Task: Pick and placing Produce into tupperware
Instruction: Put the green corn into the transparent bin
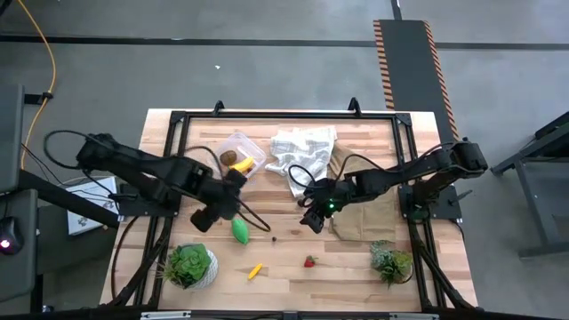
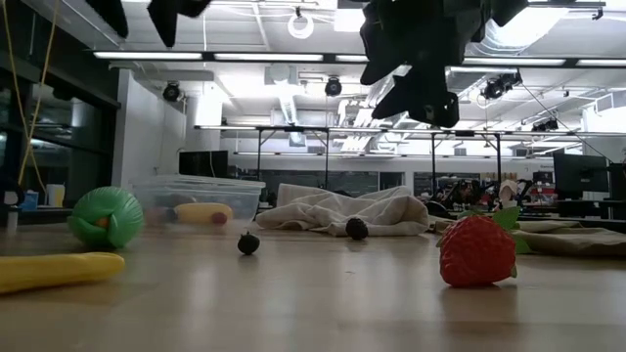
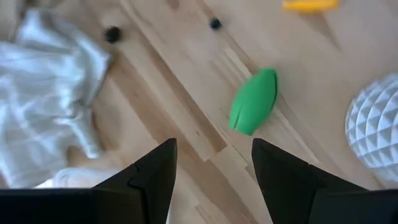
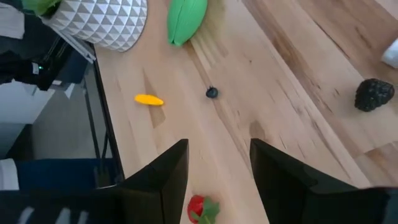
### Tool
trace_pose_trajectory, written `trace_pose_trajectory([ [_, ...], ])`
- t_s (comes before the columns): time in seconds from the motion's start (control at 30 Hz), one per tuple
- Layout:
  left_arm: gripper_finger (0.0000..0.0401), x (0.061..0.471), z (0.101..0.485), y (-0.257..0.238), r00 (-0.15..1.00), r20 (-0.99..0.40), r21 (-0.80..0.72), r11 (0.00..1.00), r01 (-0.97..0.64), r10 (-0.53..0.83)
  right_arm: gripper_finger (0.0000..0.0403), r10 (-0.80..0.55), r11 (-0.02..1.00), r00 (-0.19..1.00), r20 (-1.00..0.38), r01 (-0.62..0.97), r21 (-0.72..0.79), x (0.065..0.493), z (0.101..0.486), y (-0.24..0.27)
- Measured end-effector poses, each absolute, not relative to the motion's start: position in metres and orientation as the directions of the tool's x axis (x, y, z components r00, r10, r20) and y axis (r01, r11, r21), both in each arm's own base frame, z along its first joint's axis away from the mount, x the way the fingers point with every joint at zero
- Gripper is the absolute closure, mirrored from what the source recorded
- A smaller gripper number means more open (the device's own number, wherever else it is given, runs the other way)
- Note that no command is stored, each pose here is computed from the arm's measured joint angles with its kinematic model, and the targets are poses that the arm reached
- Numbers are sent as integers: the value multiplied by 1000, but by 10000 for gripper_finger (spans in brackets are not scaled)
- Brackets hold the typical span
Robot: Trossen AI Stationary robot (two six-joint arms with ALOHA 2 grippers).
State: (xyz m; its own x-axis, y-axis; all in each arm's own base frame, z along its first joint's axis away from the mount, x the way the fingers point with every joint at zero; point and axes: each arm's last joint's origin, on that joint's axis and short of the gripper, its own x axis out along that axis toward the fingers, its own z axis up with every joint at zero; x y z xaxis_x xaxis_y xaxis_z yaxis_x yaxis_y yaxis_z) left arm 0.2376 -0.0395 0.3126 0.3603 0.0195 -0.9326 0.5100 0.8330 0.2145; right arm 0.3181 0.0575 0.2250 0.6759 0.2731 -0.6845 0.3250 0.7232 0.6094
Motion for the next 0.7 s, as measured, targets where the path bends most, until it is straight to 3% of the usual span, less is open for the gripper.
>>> trace_pose_trajectory([
  [0.3, 195, 261, 283, -46, 226, -974, 117, 785, 609, -30, 240, 278, 721, 658, -700, 338, 605, 315, 224, 66],
  [0.7, 62, 265, 284, -48, 269, -962, 131, 784, 607, -47, 240, 251, 736, 657, -711, 348, 581, 312, 225, 70],
])
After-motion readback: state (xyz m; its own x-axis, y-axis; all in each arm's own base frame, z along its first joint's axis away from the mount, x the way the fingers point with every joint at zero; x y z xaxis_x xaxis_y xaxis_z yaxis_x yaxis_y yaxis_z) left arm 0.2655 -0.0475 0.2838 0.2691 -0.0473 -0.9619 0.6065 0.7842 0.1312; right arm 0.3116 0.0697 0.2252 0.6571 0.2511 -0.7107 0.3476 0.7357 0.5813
